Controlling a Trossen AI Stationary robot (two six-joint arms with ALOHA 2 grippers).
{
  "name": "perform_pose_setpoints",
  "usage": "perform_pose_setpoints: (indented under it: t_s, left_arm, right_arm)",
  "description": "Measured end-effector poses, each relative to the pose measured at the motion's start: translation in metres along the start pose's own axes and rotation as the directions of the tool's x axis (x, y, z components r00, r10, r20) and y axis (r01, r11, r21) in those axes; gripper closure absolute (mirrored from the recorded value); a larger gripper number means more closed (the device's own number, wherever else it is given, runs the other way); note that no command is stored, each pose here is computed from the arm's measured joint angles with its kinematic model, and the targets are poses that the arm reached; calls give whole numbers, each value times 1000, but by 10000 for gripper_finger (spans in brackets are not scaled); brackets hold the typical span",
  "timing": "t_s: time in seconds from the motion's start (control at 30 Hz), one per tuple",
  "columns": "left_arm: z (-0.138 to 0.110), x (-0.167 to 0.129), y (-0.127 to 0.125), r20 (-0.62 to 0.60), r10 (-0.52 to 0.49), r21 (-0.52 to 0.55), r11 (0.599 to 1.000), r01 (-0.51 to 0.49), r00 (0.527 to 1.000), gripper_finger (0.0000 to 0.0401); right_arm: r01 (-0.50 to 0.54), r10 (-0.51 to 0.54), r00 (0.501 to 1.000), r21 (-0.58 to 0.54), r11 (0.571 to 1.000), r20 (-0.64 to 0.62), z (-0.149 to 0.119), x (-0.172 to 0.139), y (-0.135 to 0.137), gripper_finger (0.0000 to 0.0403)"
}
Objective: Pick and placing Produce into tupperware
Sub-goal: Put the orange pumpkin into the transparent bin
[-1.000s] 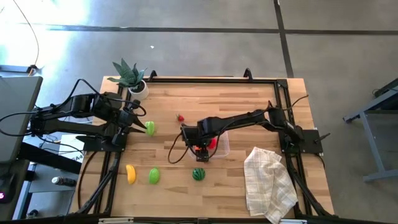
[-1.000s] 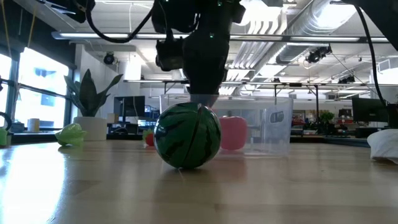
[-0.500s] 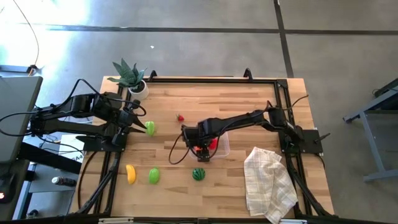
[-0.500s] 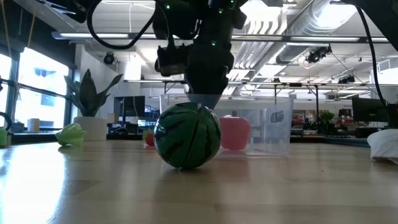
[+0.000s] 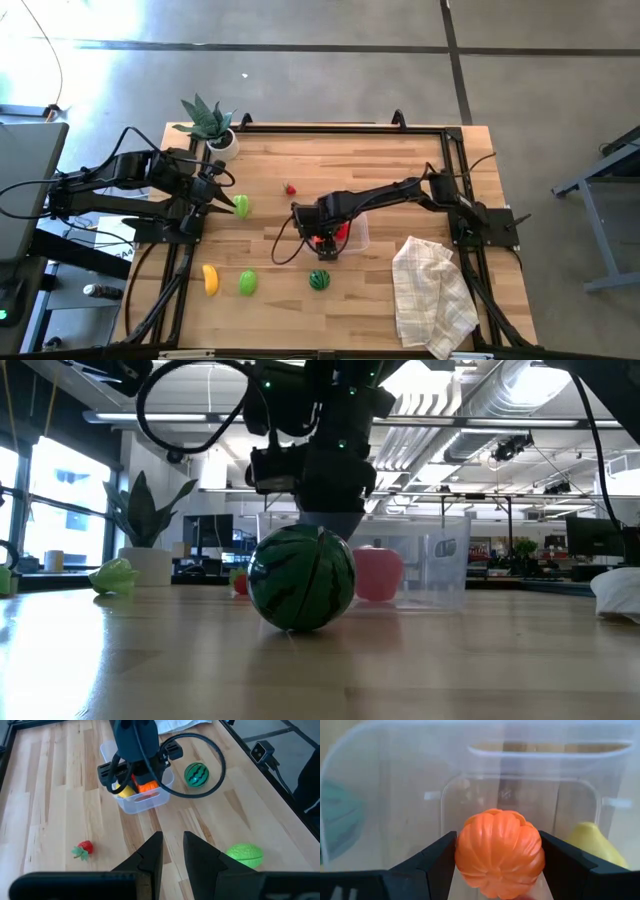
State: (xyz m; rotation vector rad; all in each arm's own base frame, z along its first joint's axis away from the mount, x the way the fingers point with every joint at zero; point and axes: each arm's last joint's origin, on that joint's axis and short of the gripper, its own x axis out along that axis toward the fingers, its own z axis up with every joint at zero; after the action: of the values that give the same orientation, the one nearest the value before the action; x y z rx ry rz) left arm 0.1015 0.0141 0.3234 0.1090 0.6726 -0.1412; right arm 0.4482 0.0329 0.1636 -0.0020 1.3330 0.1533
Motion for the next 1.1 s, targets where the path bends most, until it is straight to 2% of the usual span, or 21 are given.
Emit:
perform_pose_setpoints:
  t_s: [1.1]
  left_arm:
    - [0,0,0,0,0,0,1000,0,1000,334]
  right_arm:
    - [25,-24,1000,-70,997,16,2,2,-1,162]
